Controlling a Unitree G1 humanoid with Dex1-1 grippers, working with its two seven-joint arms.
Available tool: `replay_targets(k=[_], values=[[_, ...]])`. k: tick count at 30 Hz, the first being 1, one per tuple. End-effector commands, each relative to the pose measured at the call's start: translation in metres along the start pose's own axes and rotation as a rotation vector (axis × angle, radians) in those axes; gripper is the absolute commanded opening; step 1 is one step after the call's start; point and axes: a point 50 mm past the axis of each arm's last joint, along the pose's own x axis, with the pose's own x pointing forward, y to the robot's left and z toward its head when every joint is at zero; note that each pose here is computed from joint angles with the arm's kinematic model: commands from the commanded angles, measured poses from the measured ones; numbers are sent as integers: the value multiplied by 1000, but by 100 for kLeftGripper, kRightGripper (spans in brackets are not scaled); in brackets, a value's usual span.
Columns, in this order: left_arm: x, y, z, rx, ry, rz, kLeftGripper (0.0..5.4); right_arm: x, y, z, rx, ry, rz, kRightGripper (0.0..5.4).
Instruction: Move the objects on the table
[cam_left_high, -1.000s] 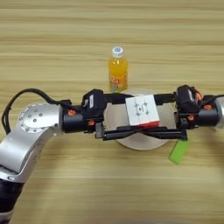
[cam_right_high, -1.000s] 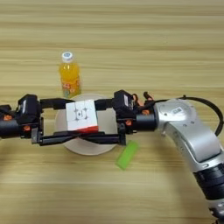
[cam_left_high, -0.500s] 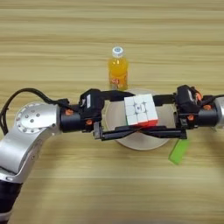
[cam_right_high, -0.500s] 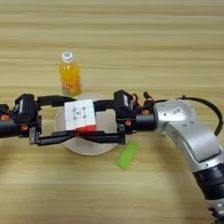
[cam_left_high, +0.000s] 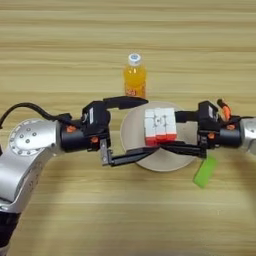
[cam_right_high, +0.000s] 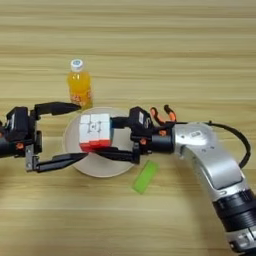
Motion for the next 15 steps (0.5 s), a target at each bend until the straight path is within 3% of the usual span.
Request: replay_targets(k=[1, 8, 15], values=[[-5, 5, -1, 6, -12, 53, 537, -3, -2, -15, 5, 57, -48, 332], [-6, 13, 0, -2, -69, 173, 540, 0, -2, -48, 64, 145, -196, 332], [-7, 13, -1, -15, -78, 192, 540, 11, -5, -54, 81, 118, -269, 332]])
